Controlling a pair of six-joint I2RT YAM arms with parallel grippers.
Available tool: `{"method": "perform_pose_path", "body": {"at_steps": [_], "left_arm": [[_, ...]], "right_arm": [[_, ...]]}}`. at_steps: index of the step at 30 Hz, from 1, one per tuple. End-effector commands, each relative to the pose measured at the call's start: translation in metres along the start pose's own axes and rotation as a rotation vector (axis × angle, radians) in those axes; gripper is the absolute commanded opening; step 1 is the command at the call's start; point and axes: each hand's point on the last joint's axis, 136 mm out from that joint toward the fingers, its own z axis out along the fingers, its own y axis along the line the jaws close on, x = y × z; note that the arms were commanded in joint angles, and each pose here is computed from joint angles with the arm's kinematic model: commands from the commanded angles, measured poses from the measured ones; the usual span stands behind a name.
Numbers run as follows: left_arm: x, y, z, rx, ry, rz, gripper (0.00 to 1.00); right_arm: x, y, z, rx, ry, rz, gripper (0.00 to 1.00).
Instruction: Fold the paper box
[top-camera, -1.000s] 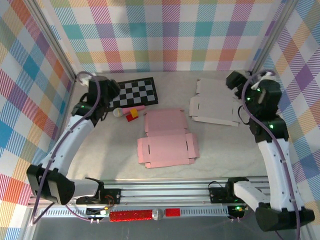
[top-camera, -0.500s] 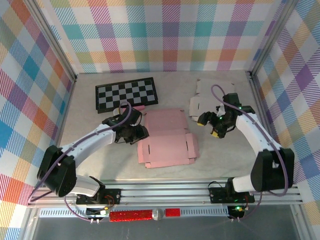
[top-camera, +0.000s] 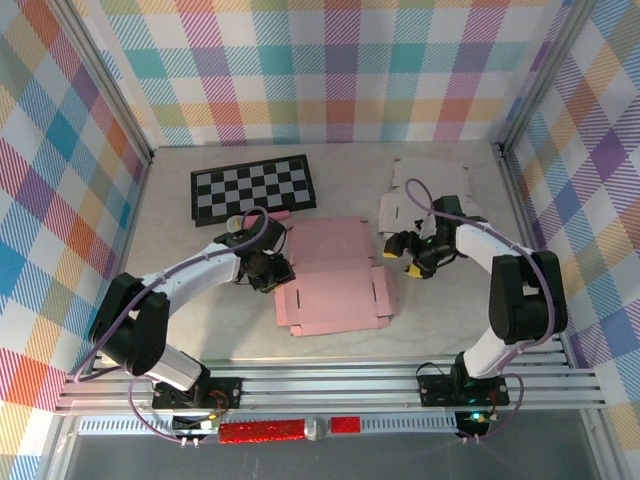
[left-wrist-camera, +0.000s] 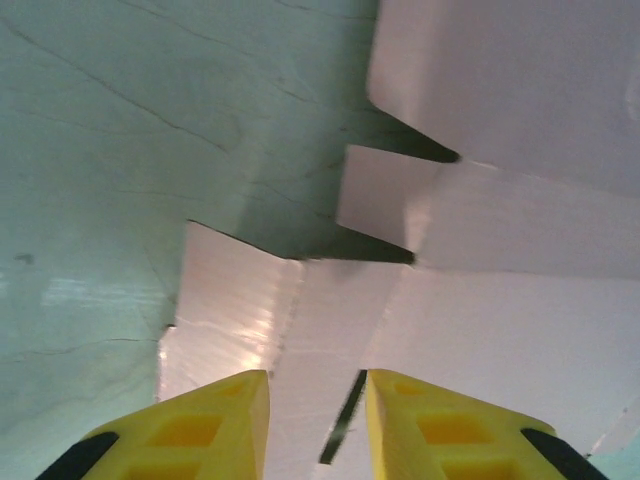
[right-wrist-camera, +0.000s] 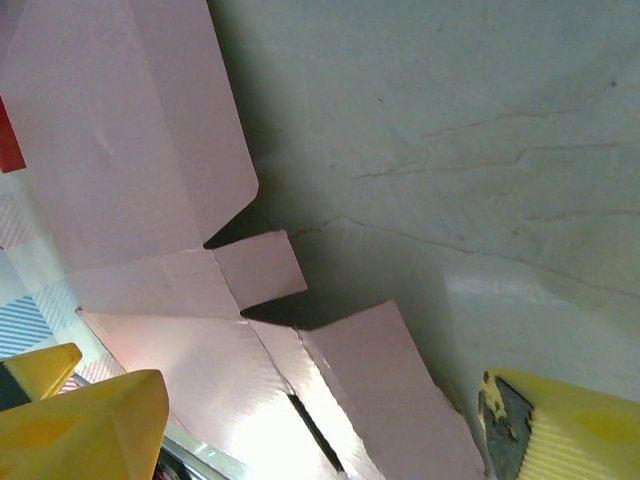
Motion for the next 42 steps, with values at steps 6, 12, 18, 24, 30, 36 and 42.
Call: {"method": "perform_pose_path", "body": {"at_steps": [6, 12, 18, 24, 30, 36, 42], "left_arm": [[-0.002, 0.013, -0.006, 0.002, 0.027, -0.036, 0.31], [-0.003, 0.013, -0.001, 0.002, 0.037, -0.038, 0.31], [-0.006, 0.009, 0.000, 0.007, 0.038, -0.034, 0.31], [0.000, 0.012, 0.002, 0.003, 0.060, -0.027, 0.31], [0.012, 0.029, 0.015, -0.043, 0.104, -0.027, 0.30], [0.012, 0.044, 0.026, -0.102, 0.108, -0.007, 0.24], [0.012, 0.058, 0.034, -0.150, 0.109, -0.002, 0.18]], "right_arm": [[-0.019, 0.019, 0.007, -0.081, 0.005, -0.053, 0.80], [-0.033, 0.029, 0.019, -0.104, 0.008, -0.033, 0.77], [-0.041, 0.041, 0.029, -0.112, 0.008, -0.017, 0.72], [-0.033, 0.027, 0.027, -0.048, -0.005, -0.031, 0.70], [-0.013, 0.008, 0.029, -0.027, 0.019, -0.047, 0.72], [-0.003, 0.001, 0.032, -0.027, 0.034, -0.052, 0.73], [0.003, 0.000, 0.031, -0.046, 0.060, -0.060, 0.73]]}}
